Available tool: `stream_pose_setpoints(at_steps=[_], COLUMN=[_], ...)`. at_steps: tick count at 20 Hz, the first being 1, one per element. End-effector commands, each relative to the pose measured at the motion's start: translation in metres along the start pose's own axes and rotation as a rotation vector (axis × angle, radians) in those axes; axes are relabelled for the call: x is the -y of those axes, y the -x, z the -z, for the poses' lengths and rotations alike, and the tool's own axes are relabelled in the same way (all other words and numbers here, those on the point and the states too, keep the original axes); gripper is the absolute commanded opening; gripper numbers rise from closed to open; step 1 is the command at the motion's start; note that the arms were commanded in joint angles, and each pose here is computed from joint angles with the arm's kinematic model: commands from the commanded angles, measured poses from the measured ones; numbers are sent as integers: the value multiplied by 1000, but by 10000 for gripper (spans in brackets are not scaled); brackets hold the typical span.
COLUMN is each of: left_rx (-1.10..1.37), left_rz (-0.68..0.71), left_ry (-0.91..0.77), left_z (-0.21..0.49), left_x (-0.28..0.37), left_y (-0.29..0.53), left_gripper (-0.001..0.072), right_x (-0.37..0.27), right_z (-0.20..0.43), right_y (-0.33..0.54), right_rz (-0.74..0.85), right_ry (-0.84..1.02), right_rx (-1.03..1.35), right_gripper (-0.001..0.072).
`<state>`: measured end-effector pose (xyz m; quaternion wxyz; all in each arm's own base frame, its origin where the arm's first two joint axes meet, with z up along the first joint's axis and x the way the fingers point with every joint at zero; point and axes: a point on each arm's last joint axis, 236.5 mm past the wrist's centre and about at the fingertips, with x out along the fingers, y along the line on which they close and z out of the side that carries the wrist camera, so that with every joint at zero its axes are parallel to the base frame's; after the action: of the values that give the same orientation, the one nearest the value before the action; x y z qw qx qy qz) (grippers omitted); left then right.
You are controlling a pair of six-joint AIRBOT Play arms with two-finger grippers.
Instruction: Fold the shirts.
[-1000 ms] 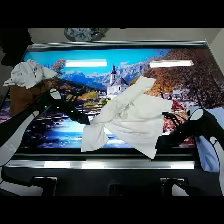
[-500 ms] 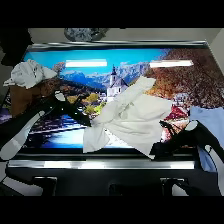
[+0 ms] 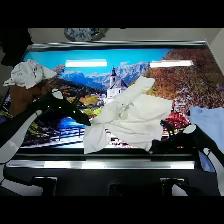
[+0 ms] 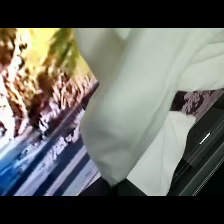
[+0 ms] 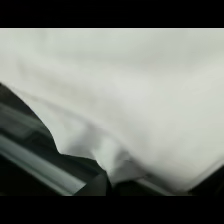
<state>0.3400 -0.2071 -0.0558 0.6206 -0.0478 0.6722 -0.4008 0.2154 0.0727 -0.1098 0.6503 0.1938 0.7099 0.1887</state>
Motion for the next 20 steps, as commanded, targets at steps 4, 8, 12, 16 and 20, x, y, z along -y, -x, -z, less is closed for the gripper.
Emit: stream_pose_setpoints(at_steps=[4,8,12,16,20], left_rx=[805,1471,1753,1762,1720], left_rz=[-21,-226,-352,-343,-415], left_ry=[-170,-342,-440,-487,-434], left_z=[-110,-46,47,77,74], left_x=[123,244,324,358,339], left_y=[255,502,573,564,559], left_gripper=[31,31,31,31,31], right_x=[-71,-197,-244,-238,-222], right_z=[-126,-77,35,42,27], right_y=[223,530,623,599,580], right_rz=[314,822,943,908,895], right_ry=[506,716,629,625,606], right_rx=[542,1308,1627,1531,1424], right_gripper=[38,39,39,39,38])
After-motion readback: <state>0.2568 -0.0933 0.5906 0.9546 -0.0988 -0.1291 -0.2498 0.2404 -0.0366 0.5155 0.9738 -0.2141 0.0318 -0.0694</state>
